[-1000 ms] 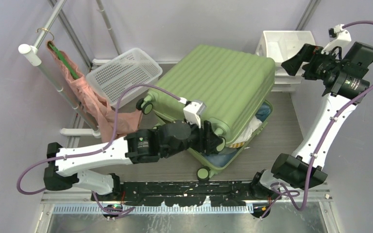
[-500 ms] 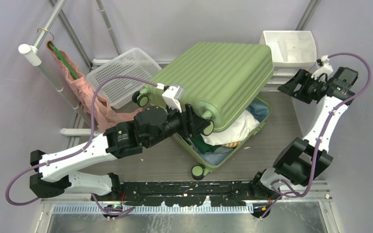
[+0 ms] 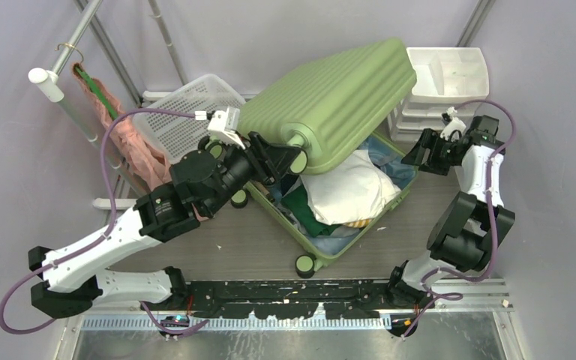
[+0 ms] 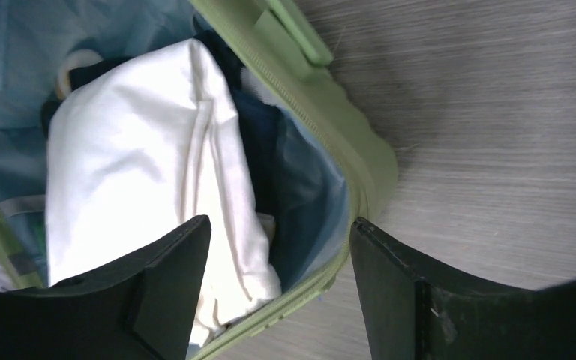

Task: Open, take out, and arrange the luggage
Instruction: Open the luggage at the center of the board.

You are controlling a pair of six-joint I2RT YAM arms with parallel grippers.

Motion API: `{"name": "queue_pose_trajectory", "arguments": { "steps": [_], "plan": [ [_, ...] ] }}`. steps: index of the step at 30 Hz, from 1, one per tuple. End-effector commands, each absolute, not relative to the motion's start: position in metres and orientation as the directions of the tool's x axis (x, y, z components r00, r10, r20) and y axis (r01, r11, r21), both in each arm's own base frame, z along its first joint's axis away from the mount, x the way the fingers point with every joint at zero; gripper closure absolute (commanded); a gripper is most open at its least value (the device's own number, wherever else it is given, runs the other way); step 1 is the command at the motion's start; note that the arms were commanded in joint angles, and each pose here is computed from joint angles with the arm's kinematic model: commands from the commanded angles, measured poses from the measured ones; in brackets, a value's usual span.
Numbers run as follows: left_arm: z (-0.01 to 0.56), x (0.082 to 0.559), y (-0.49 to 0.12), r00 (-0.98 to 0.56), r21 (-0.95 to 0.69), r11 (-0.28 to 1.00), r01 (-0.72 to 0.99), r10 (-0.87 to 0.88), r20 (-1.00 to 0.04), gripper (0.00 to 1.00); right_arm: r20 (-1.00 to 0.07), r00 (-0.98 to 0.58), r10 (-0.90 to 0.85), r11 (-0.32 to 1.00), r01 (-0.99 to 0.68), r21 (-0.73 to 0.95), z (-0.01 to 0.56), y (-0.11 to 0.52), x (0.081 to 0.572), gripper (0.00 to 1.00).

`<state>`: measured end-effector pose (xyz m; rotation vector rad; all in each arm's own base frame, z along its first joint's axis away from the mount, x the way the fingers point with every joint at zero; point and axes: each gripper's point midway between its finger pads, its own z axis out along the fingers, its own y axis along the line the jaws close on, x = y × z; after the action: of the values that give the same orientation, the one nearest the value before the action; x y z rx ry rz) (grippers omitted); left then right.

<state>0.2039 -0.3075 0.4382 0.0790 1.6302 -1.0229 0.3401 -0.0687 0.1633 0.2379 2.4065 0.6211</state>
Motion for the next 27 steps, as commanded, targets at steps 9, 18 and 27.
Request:
{"name": "queue_pose_trajectory", "arguments": {
  "steps": [9, 18, 27],
  "plan": [
    [0.475, 0.25, -0.251, -0.112, -0.533, 0.742, 0.407, -0.539, -0.835, 1.0, -0.513, -0.845, 0.149, 0.953, -0.016, 0.303, 0.115, -0.081, 0.353, 0.51],
    [0.48, 0.26, -0.226, -0.036, -0.476, 0.812, 0.338, -0.495, -0.868, 1.0, -0.582, -0.811, 0.063, 0.988, -0.03, 0.149, 0.136, -0.105, 0.37, 0.89],
    [0.48, 0.276, -0.19, 0.044, -0.395, 0.892, 0.218, -0.413, -0.909, 1.0, -0.628, -0.778, 0.001, 1.0, -0.011, 0.015, 0.162, -0.139, 0.4, 0.95]
  ]
}}
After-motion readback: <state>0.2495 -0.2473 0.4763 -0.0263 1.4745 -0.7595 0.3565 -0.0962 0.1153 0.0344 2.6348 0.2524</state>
